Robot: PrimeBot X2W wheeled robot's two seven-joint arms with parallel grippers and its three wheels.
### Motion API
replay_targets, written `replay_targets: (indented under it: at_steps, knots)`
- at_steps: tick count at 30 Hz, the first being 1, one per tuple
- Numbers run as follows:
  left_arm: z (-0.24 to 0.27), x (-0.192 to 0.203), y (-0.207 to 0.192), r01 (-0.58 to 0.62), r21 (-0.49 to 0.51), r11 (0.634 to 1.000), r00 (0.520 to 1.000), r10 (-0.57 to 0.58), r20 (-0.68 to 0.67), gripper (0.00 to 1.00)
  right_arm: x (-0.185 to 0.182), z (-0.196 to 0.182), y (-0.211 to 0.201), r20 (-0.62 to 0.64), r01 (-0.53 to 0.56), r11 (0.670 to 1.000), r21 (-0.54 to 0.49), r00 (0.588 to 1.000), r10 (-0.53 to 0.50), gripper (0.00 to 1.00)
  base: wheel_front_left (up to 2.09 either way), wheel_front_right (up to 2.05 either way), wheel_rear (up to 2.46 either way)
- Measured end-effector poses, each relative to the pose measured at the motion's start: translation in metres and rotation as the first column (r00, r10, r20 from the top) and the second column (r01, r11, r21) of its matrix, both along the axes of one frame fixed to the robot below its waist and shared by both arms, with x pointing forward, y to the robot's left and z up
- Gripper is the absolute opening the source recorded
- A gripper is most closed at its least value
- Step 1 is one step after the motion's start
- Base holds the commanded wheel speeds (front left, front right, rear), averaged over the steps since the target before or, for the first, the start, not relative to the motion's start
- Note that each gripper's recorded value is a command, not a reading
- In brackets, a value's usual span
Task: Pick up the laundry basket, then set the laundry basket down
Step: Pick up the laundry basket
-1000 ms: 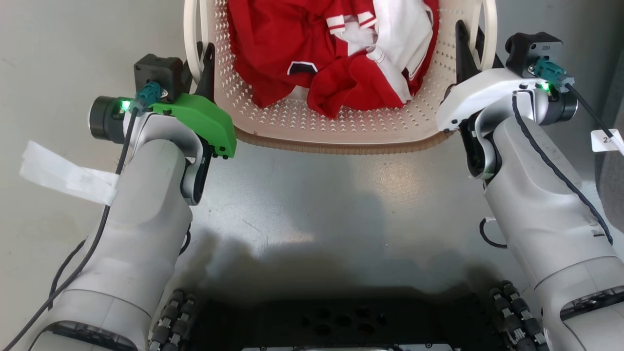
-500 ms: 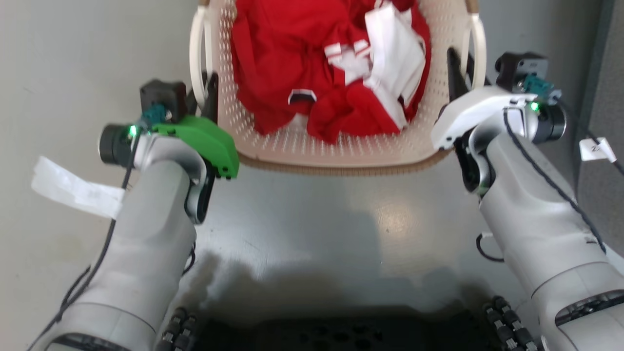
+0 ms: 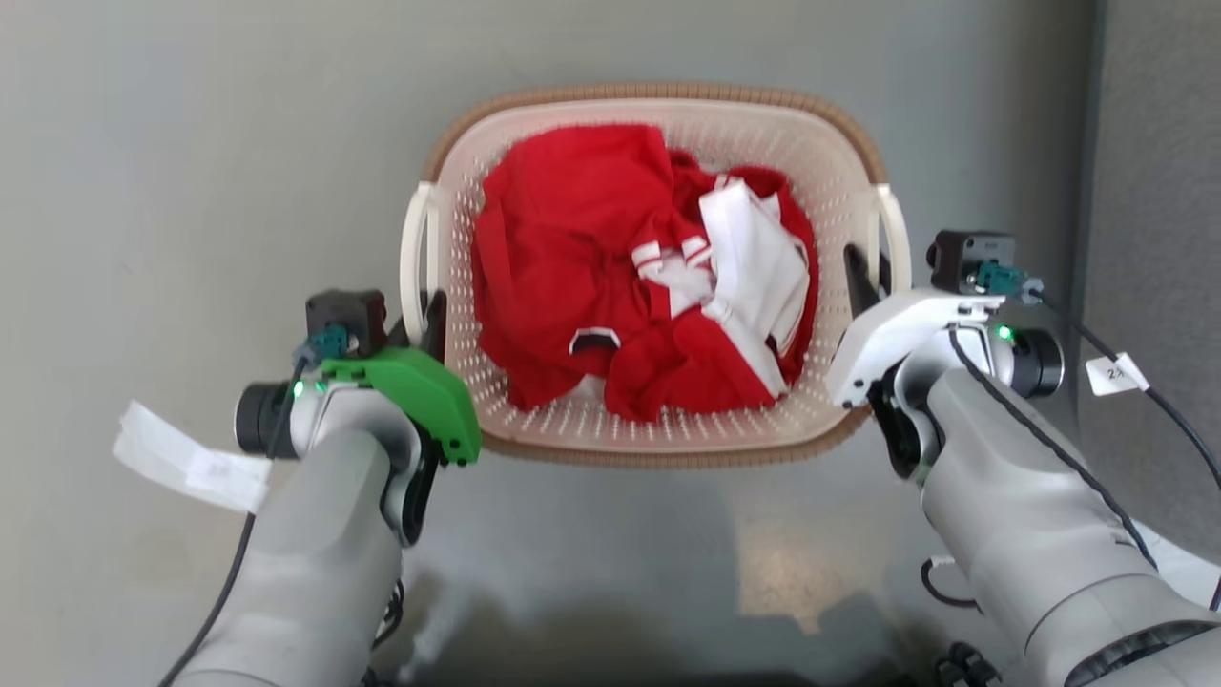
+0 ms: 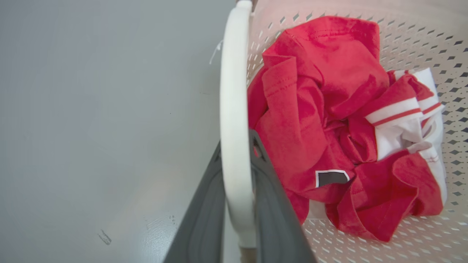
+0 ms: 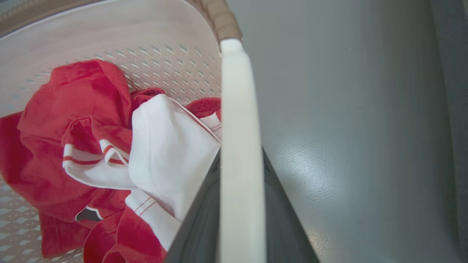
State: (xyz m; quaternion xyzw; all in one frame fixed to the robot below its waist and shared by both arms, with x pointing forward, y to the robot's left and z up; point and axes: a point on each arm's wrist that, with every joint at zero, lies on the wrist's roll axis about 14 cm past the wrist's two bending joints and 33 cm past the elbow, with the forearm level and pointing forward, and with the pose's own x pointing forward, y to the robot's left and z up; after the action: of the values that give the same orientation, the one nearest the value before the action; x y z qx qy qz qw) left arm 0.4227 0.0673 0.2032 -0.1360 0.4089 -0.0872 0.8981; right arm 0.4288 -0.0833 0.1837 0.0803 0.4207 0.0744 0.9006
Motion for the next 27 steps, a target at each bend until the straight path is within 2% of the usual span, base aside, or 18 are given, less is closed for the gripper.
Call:
replay_targets:
  at_steps: [7,13,27]
  knots:
    - [0.018,-0.021,0.002,-0.005,0.003,1.0,1.0,0.005,-0.013,0.0,-0.016,0.022,0.003,-0.026,0.004,1.0,0.022,1.0,-0.003,0.0,0.0,0.0,0.0]
    - [0.031,-0.043,-0.001,-0.012,-0.015,1.0,0.999,0.011,-0.046,0.0,-0.046,0.033,0.002,-0.093,0.017,0.999,0.039,0.996,-0.014,0.0,0.0,0.0,0.0]
    - [0.062,-0.083,-0.001,-0.016,-0.025,1.0,0.999,0.015,-0.048,0.0,-0.083,0.072,0.006,-0.083,-0.022,0.999,0.047,0.996,0.026,0.0,0.0,0.0,0.0]
